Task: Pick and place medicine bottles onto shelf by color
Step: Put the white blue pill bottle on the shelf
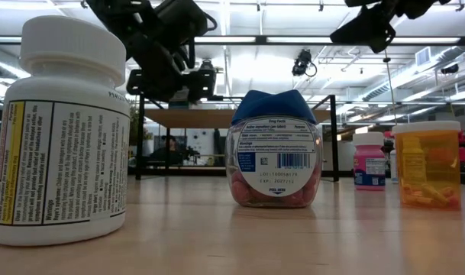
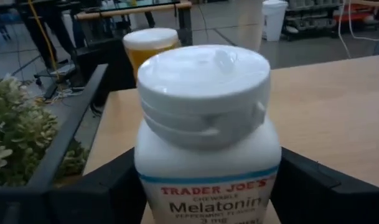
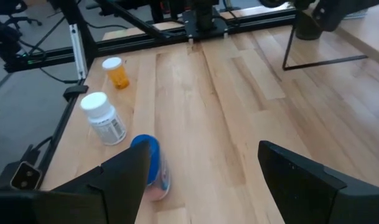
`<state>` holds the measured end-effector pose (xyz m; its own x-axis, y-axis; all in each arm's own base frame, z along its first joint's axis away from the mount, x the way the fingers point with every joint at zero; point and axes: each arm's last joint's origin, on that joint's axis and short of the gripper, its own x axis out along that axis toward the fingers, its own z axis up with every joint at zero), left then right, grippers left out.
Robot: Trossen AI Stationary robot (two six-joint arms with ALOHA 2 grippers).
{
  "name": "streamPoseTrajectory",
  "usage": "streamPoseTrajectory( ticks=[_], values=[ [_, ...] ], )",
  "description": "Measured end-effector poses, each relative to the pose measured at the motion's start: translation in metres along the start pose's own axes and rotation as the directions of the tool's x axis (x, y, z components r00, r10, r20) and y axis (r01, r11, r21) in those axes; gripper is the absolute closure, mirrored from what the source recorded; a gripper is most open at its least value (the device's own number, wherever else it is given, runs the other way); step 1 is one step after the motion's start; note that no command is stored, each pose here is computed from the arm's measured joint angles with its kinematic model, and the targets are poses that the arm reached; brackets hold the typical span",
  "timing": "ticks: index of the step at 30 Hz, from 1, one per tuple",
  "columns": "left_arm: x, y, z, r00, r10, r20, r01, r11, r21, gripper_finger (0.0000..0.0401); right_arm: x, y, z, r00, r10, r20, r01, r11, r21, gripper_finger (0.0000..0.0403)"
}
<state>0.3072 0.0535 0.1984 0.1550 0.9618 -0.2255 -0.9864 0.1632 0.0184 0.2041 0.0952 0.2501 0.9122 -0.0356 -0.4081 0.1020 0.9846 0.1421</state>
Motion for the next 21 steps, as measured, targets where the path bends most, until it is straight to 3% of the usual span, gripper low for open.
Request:
streamPoseTrajectory(
  ticks=[11,21],
  values=[
    [-0.008,0.002,0.010,0.999,-0.045,-0.006,0.045,0.999,-0.007,0.0035,-0.004,0.007,-0.003,0.999,0.033,-0.006,-0.033,0.999,0.002,0.0098],
    [-0.040,-0.006,0.055,0.989,-0.142,0.045,0.141,0.989,0.035,0.0036,-0.004,0.007,-0.003,0.999,0.030,-0.012,-0.030,0.999,0.011,0.0098]
  ],
)
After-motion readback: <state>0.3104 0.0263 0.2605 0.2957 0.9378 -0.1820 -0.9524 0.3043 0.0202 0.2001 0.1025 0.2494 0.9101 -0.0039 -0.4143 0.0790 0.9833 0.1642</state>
